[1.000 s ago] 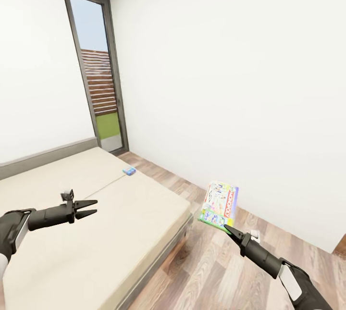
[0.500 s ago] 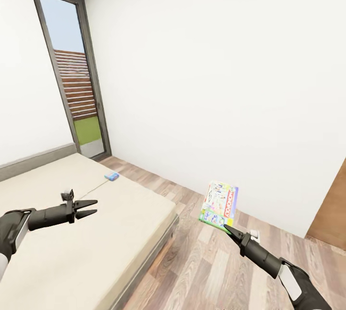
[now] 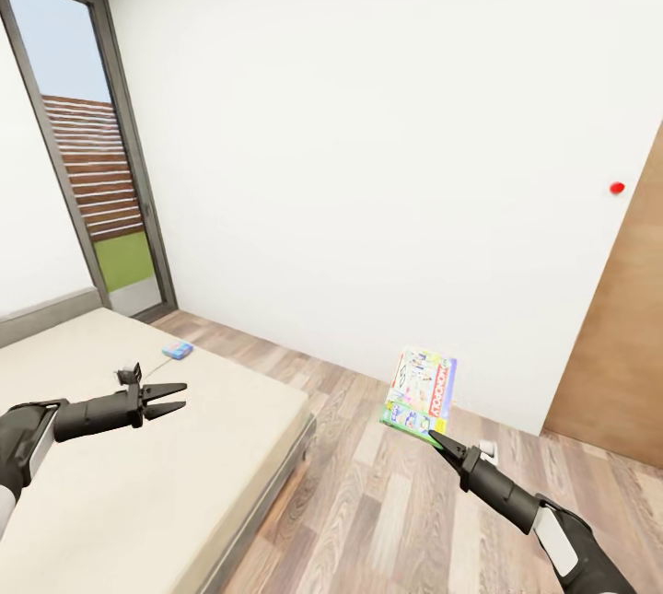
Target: Put all the toys in the child's room - the three board games (two on the bed and one on the table), the two jigsaw puzzles on the table, and the tennis ball on the table - inside the toy box on the table in the child's room.
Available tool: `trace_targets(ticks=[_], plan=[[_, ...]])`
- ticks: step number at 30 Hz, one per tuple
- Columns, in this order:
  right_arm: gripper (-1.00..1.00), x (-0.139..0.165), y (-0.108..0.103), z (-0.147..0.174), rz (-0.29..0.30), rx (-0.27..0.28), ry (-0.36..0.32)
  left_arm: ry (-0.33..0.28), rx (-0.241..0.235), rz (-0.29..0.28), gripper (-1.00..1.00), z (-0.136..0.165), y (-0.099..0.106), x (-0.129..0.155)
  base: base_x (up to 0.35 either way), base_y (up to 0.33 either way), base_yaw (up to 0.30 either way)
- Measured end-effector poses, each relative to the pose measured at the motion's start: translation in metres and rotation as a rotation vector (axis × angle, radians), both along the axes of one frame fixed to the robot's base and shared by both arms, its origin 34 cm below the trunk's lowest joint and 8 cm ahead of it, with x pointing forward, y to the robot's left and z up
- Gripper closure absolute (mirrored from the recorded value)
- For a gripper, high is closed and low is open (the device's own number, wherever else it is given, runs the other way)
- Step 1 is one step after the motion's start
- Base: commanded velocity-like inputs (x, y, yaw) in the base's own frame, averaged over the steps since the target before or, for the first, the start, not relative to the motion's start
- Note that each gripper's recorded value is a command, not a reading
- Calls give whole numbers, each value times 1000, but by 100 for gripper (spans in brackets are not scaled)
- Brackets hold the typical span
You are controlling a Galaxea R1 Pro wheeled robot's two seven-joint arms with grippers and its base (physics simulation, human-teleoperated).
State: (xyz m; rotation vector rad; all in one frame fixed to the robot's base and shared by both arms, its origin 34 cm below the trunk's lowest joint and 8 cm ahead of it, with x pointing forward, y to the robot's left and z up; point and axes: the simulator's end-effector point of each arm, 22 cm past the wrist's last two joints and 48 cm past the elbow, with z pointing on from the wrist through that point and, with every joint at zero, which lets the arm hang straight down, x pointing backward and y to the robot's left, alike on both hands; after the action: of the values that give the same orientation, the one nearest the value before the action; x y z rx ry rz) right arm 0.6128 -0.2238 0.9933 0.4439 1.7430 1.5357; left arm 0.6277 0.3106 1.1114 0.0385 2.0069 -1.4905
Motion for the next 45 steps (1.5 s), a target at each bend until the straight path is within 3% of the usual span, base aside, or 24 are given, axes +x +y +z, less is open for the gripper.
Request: trace_targets(ticks=[30,45], plan=[[100,2,-11,14,-27,11,-23,-24,0,0,-100,12,0,-3,0,0,-241],[100,5,-35,18,-40,-56,-37,-24,0,0,-100,12,0,-3,0,0,-14]])
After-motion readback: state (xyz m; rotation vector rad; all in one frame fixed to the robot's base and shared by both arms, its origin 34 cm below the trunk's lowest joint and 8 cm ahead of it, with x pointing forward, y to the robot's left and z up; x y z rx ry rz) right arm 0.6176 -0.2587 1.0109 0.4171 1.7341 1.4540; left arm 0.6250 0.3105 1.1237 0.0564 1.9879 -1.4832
